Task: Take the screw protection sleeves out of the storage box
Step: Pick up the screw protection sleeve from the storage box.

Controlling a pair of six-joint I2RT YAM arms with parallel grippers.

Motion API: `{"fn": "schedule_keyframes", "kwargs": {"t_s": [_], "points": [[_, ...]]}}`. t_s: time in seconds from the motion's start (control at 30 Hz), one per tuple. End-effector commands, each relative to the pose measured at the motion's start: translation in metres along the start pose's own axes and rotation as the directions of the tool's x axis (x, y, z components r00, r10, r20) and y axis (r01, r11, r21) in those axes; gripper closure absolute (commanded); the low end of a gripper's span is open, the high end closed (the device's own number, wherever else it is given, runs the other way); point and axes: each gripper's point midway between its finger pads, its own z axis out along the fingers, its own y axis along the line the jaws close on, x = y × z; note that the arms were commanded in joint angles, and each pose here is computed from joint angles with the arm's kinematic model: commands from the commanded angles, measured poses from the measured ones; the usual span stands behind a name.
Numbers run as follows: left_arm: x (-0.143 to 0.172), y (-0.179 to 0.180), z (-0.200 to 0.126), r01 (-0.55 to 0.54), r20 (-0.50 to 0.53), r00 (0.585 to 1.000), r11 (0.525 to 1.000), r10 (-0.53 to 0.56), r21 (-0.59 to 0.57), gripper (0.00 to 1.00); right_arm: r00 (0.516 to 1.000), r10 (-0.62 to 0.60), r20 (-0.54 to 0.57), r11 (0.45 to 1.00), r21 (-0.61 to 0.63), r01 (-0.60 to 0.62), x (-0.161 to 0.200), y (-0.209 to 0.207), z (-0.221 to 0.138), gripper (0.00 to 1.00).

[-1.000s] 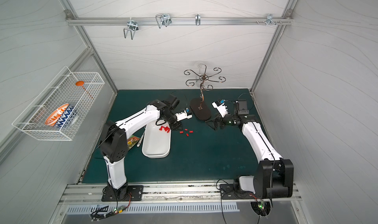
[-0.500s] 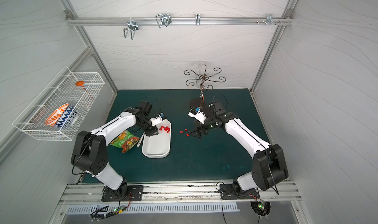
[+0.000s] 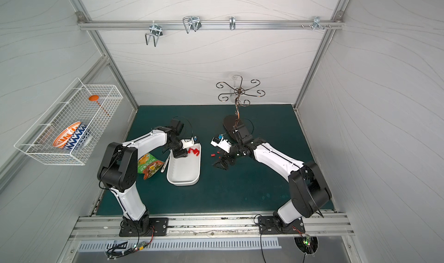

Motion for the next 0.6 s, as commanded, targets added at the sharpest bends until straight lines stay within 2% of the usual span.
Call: {"fn": "schedule_keyframes", "kwargs": {"t_s": [0.0, 0.47, 0.57], "points": [[-0.009, 0.014, -0.001, -0.032, 0.011, 0.999, 0.999, 0.032, -0.023, 0.57, 1.000, 0.006, 0.021, 1.000, 0.024, -0.007, -0.002, -0.008, -0.008, 0.01], [-0.017, 0.013, 0.017, -0.037, -0.009, 0.999, 0.999, 0.037, 0.031, 0.66, 0.996, 0.058, 0.061, 0.996, 0.062, -0.062, -0.002, -0.027, -0.029, 0.01], [-0.016, 0.011, 0.021, -0.036, -0.017, 0.999, 0.999, 0.037, 0.040, 0.72, 0.996, 0.063, 0.060, 0.996, 0.062, -0.066, -0.001, -0.027, -0.029, 0.01]]}}
